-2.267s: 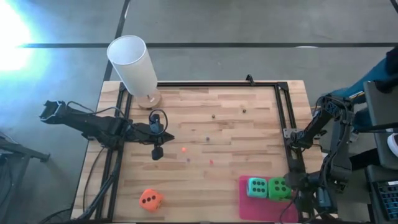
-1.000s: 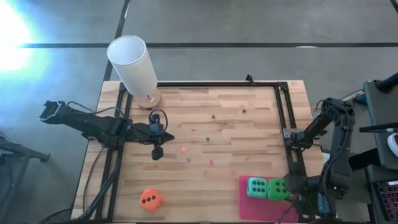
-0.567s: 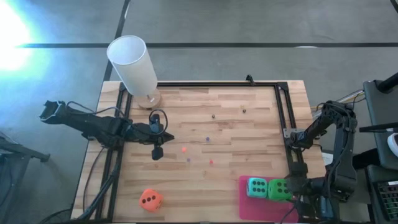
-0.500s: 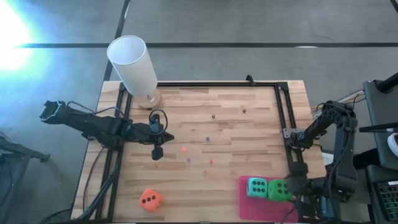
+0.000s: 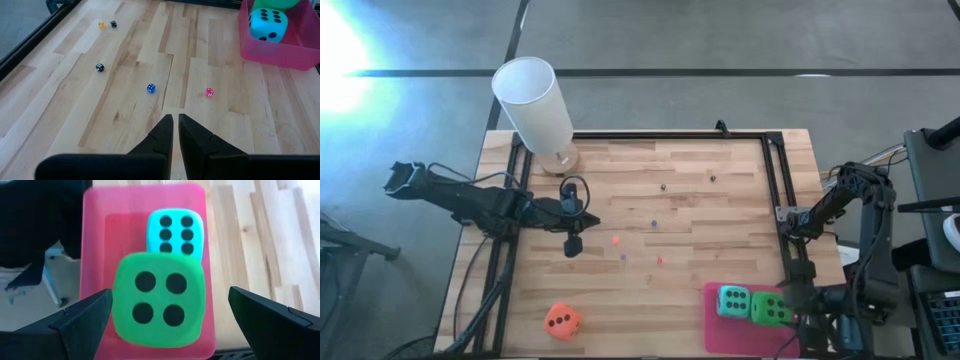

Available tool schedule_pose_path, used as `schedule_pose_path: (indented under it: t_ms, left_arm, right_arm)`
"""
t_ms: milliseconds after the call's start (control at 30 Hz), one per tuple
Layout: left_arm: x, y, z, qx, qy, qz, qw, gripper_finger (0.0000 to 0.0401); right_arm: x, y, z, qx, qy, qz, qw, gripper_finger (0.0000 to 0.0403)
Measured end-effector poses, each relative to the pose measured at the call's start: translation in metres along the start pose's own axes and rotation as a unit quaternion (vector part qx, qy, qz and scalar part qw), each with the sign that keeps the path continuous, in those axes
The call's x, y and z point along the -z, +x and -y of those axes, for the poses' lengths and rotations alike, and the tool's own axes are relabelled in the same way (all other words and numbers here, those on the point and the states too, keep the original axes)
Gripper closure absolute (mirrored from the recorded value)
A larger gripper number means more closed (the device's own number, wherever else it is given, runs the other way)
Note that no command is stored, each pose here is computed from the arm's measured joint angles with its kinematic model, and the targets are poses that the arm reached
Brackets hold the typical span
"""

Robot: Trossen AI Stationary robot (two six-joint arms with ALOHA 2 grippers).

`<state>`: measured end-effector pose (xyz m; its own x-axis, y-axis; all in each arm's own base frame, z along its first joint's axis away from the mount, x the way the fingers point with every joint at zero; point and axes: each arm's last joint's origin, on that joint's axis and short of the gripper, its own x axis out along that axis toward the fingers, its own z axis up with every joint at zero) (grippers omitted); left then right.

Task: Pick & Place Dice
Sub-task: Put the large orange die into the bin

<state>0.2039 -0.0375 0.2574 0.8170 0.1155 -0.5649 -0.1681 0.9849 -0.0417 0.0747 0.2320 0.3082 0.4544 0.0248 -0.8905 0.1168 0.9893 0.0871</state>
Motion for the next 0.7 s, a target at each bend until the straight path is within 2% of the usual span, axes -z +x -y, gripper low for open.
schedule_pose_path:
  t_ms: [267,467,700]
  left_arm:
    - [0.000,0.000,0.000,0.000,0.000,0.000,1.000,0.0365]
    - [0.000,0.000,0.000,0.000,0.000,0.000,1.000,0.0365]
    - [0.000,0.000,0.000,0.000,0.000,0.000,1.000,0.0365]
  right_arm:
    - [-0.009,-0.007,0.003,0.022,-0.003,0.083,0.996,0.0006]
    - [-0.022,-0.003,0.008,0.054,0.019,0.166,0.984,0.0006]
    - [-0.040,0.007,0.015,0.087,0.035,0.185,0.978,0.0006]
